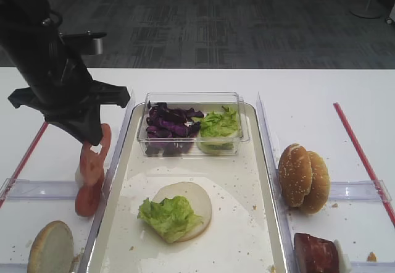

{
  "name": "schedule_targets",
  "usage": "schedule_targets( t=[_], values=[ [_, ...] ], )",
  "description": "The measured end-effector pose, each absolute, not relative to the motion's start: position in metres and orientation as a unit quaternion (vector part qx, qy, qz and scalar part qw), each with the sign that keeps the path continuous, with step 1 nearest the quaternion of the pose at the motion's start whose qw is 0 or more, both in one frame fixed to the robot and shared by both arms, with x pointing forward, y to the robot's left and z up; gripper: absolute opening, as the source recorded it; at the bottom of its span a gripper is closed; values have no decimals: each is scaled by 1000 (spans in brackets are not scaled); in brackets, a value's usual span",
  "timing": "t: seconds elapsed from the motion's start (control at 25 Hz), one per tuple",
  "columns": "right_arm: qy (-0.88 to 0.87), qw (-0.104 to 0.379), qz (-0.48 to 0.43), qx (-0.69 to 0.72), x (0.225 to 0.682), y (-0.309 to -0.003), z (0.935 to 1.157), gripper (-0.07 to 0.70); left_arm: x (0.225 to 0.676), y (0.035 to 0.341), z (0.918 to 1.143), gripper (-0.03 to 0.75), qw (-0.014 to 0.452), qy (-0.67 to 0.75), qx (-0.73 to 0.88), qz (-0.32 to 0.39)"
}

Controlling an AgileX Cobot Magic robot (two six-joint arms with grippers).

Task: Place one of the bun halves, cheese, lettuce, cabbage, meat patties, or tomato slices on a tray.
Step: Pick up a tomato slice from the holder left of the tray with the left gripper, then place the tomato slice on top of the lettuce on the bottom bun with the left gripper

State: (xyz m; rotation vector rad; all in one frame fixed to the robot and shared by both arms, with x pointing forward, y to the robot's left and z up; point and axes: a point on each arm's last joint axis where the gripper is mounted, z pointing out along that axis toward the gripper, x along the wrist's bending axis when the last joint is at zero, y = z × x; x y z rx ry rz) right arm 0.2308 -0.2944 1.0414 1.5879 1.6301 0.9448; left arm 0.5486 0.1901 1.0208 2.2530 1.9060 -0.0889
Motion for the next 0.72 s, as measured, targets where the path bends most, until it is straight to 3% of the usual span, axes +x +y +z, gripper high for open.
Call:
schedule_targets(
  t=[0.32, 0.48, 0.72],
  values=[
    [624, 332, 362, 608, 231, -294, 1041, 36, 547, 190, 1024, 53, 91, 631, 769, -35],
    [624, 332, 362, 608, 231, -294, 1041, 36, 542, 185, 1025, 53, 99, 604, 788, -72],
    [623, 332, 362, 608, 231, -294, 1041, 36, 535, 167, 1031, 52, 166, 552, 802, -155]
  ],
)
